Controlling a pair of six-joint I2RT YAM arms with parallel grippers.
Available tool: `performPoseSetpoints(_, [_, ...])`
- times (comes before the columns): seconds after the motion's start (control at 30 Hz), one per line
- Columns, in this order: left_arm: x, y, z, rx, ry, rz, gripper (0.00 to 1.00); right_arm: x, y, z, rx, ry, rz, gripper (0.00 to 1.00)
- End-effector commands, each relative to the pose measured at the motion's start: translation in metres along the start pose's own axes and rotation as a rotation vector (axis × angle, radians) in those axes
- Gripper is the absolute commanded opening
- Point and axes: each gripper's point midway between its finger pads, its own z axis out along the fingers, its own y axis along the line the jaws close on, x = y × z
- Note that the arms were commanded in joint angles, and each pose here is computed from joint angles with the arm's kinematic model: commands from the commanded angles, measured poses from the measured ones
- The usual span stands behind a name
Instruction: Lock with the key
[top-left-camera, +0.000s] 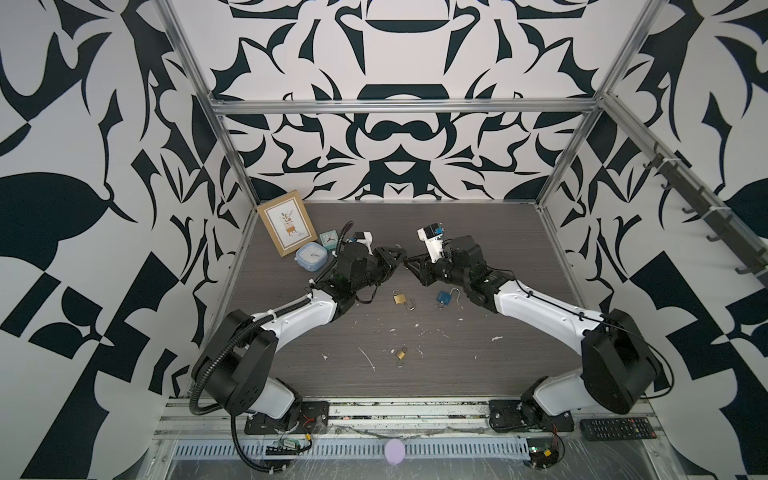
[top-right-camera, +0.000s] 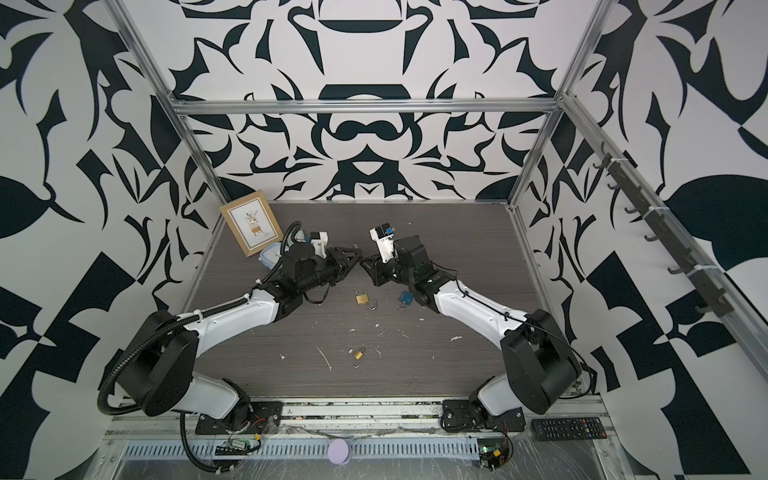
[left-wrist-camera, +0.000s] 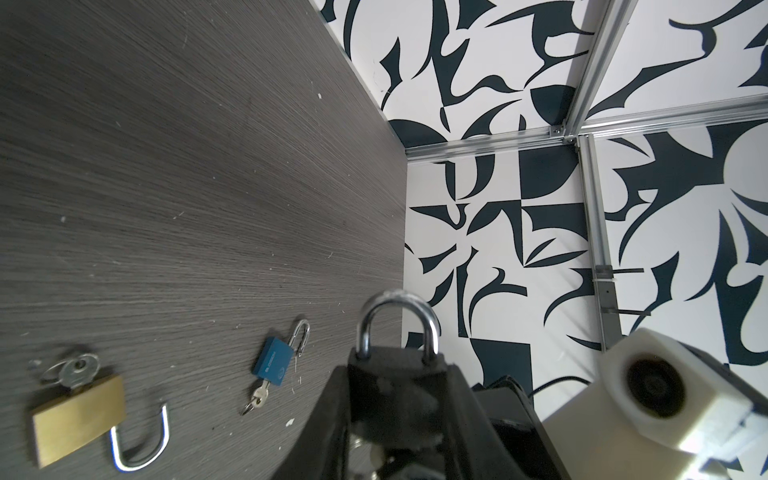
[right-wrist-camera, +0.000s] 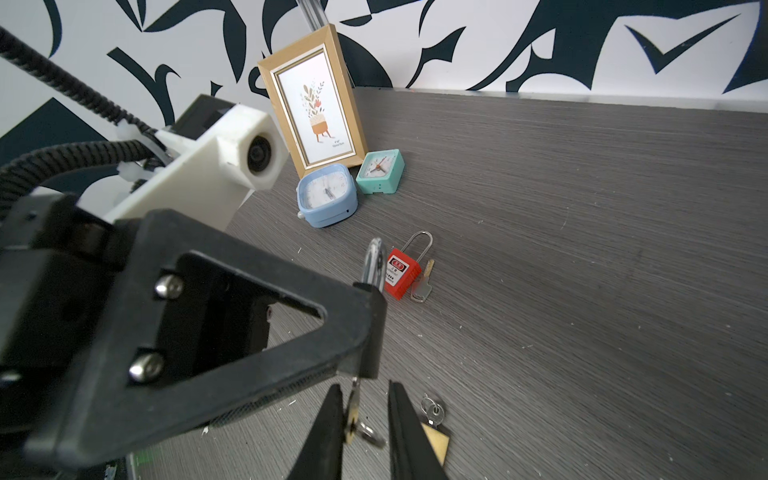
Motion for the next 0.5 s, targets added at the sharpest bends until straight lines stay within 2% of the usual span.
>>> performPoseSetpoints(0.0, [-0.0056, -0.0182, 0.0011, 0.049, -0.005, 0.002, 0.00, -0.0294, 0.0087, -0.0033, -0.005, -0.075, -0.044, 0.22])
performPoseSetpoints(0.2, [-0.0062, -0.0169, 0.0005, 0.045, -0.008, 0.001, 0.00, -0.0301, 0.0047, -0.0033, 0.019, -0.078, -0.043, 0.28])
performPoseSetpoints(0.47, [-0.0063, -0.0166, 0.0010, 0.044, -0.008, 0.002, 0.00, -0.0353, 0.0053, -0.0049, 0.024, -0.088, -0.047, 0.29])
